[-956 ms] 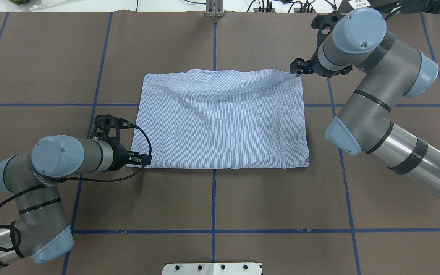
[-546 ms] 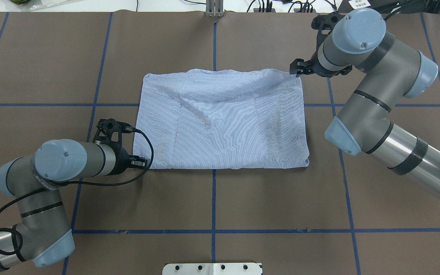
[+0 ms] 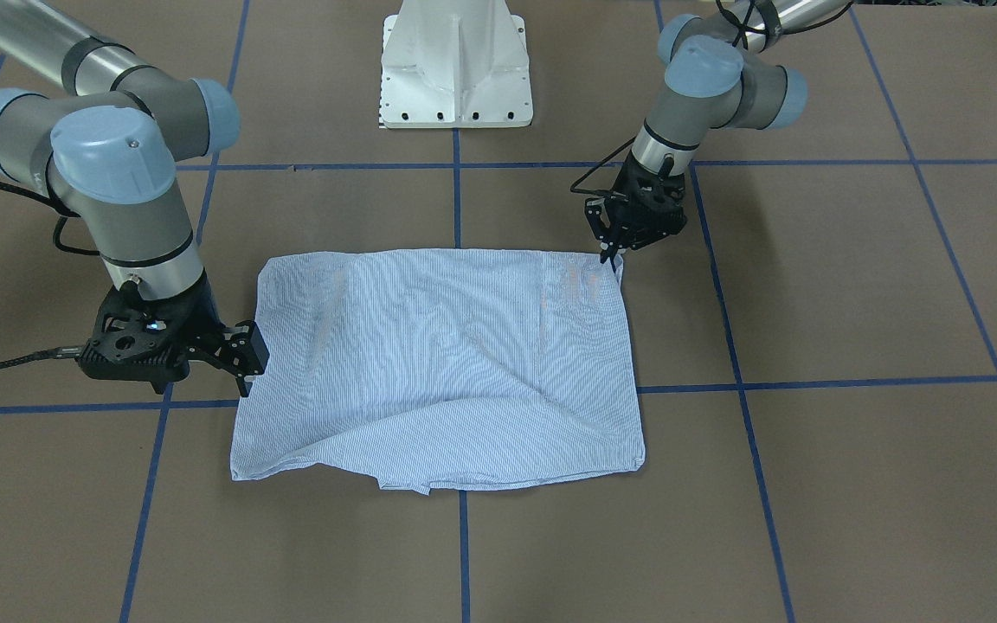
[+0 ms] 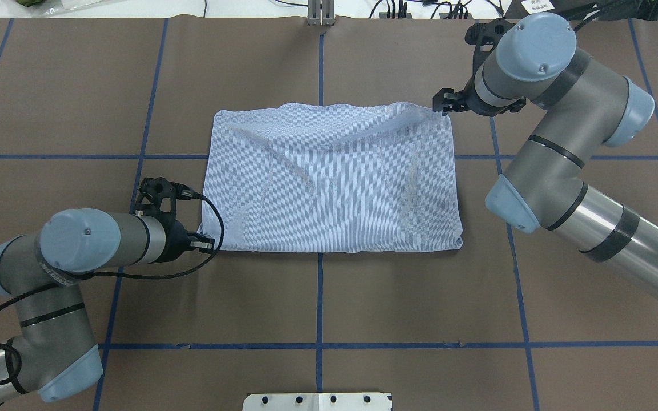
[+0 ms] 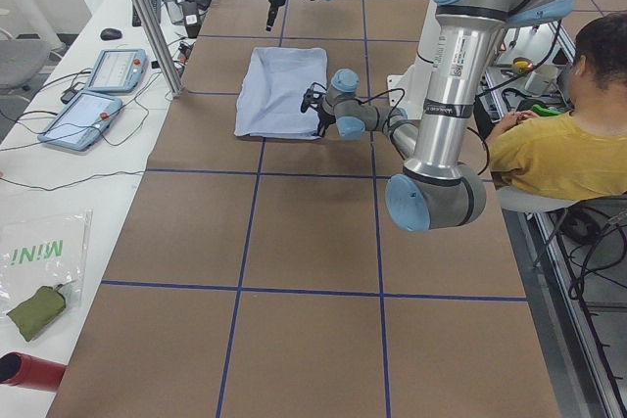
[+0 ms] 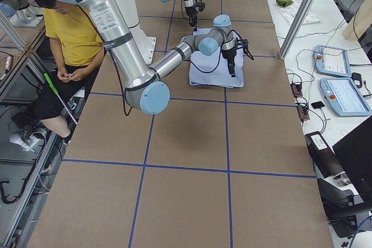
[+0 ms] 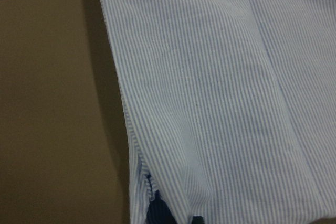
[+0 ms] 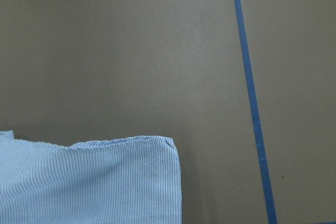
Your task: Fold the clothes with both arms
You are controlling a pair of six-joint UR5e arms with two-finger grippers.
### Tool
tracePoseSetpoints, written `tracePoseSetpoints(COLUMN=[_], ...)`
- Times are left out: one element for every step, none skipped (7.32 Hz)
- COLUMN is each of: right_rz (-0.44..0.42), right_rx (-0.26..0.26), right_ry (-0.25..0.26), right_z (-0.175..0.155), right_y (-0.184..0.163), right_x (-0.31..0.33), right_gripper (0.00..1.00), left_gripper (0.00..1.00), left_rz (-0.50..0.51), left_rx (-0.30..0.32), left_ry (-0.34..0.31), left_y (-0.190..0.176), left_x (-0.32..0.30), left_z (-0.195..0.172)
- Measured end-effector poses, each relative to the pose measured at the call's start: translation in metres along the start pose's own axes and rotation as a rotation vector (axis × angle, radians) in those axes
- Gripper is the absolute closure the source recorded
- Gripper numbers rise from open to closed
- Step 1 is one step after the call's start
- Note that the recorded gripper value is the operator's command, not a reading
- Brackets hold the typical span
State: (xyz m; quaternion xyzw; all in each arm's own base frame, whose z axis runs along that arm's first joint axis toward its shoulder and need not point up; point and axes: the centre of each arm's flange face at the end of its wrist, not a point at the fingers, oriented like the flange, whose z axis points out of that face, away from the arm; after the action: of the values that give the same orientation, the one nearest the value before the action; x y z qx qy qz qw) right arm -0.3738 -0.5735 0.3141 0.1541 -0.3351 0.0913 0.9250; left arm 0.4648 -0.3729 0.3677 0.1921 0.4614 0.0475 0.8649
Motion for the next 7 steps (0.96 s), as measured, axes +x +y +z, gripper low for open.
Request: tracePoseSetpoints(right_rz=[0.006,0.015,0.028,0.044,0.063,0.084,0.105], right_rx=[0.000,-0.001,-0.003,-0.004,-0.003,-0.002,-0.002], right_ry=[-0.004,-0.011,-0.025,-0.043,-0.062,-0.084,-0.110], right_z=[-0.001,-0.002,-0.006,-0.011,-0.017,-0.024,-0.033], right_y=[0.002,0.005,0.012,0.022,0.035,0.050,0.066], right_x=[-0.002,-0.006,-0.014,-0.026,-0.042,-0.058,-0.074], right_gripper=[0.00,0.00,0.00,0.00,0.00,0.00,0.00], left_gripper=[1.00,1.00,1.00,1.00,1.00,1.00,1.00], left_rz=[0.042,0.092,0.139,0.174,0.186,0.178,0.161], left_rx=[0.026,0.058,0.089,0.115,0.133,0.145,0.163], left_ry=[-0.027,-0.068,-0.126,-0.190,-0.247,-0.297,-0.333], left_y=[-0.015,-0.037,-0.065,-0.102,-0.148,-0.202,-0.252], left_x=[-0.022,-0.049,-0.083,-0.115,-0.137,-0.146,-0.148], left_z=[-0.008,-0.016,-0.020,-0.017,-0.003,0.021,0.039])
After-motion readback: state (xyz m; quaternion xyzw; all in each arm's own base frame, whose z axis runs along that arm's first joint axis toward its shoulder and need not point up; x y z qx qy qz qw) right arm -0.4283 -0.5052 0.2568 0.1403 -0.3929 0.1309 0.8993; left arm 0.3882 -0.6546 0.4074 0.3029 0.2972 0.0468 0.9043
